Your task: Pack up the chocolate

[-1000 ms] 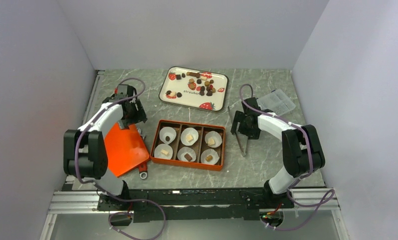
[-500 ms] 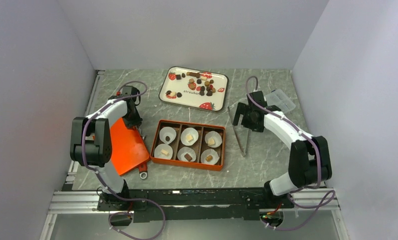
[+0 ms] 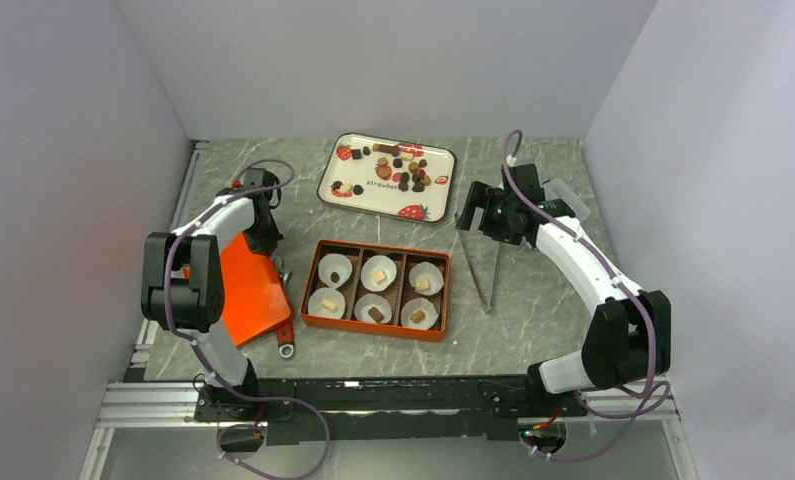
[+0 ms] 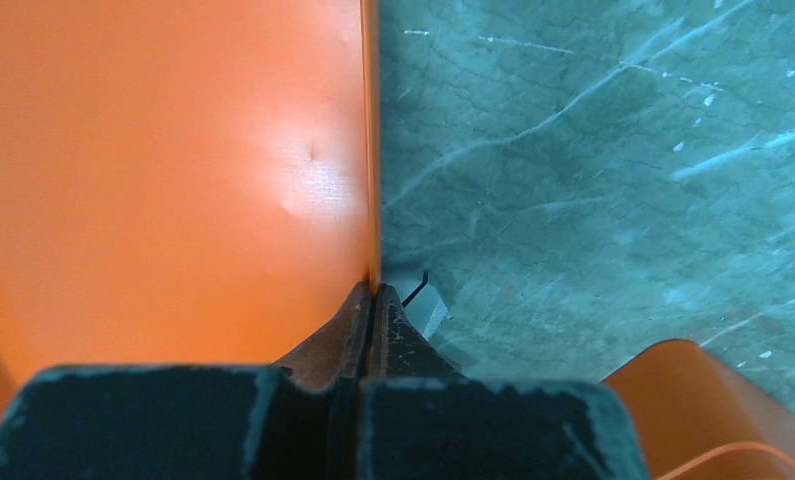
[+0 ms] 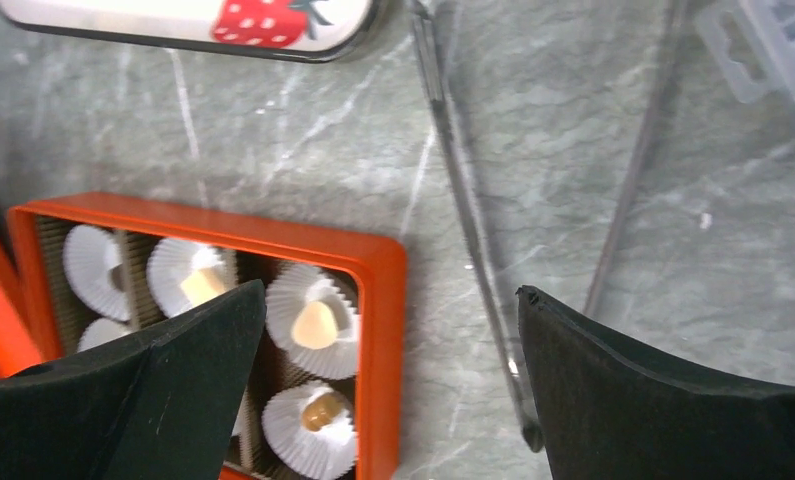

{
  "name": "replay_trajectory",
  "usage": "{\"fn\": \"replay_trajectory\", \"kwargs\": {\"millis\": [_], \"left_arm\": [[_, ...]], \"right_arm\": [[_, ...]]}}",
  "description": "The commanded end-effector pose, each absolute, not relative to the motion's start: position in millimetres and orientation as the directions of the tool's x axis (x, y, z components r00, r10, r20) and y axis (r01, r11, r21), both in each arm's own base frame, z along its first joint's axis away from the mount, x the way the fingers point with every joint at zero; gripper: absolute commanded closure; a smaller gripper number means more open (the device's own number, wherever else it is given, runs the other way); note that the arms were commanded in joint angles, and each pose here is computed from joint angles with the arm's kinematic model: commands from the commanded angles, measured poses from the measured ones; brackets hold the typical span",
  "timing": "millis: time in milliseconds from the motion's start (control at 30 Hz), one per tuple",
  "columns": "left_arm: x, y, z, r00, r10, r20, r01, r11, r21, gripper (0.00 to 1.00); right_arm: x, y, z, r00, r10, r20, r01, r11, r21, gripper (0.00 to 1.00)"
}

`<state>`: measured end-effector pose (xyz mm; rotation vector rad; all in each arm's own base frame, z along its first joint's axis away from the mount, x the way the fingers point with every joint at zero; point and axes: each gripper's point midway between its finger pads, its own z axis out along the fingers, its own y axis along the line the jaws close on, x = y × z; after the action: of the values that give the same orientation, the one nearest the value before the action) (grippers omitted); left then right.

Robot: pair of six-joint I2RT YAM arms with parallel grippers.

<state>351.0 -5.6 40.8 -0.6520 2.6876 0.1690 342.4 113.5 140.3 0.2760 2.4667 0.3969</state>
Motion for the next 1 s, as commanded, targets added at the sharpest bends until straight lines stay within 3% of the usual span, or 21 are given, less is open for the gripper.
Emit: {"fn": "replay_trajectory", "kwargs": {"millis": [0,200,500,733,967], "left_arm": [[366.0,7.0,98.6,-0.779,-0.379,-0.5,-0.453,0.891,0.031,1.0],[369.9,4.6,178.1,-0.712,-0.349,-0.61,-0.412,0.91,-0.041,1.0],[373.5,-19.7,295.0,-0.51,-0.449,-0.734,-0.339,0.889,-0.308,1.0],[380.6,-75.0,404.2,-0.278,-0.644,-0.712,-0.008,0.743,-0.669,1.0],[367.7,-106.3,499.9,-0.104,-0.793,-0.6,0.375,0.528,-0.762,1.0]], "right_arm": [[357.8,143.3,185.1,-0.756,0.332,-0.564,0.012,0.868,0.496,0.01],[378.8,174.9,233.5,-0.713,0.431,-0.553,-0.06,0.748,0.661,0.0],[404.0,211.8,273.6,-0.698,0.586,-0.411,-0.088,0.5,0.862,0.0],[404.1,252.4,291.2,-0.751,0.632,-0.191,-0.072,0.209,0.975,0.0],[391.1,286.7,293.5,-0.8,0.596,0.074,0.057,-0.047,0.997,0.0]]}}
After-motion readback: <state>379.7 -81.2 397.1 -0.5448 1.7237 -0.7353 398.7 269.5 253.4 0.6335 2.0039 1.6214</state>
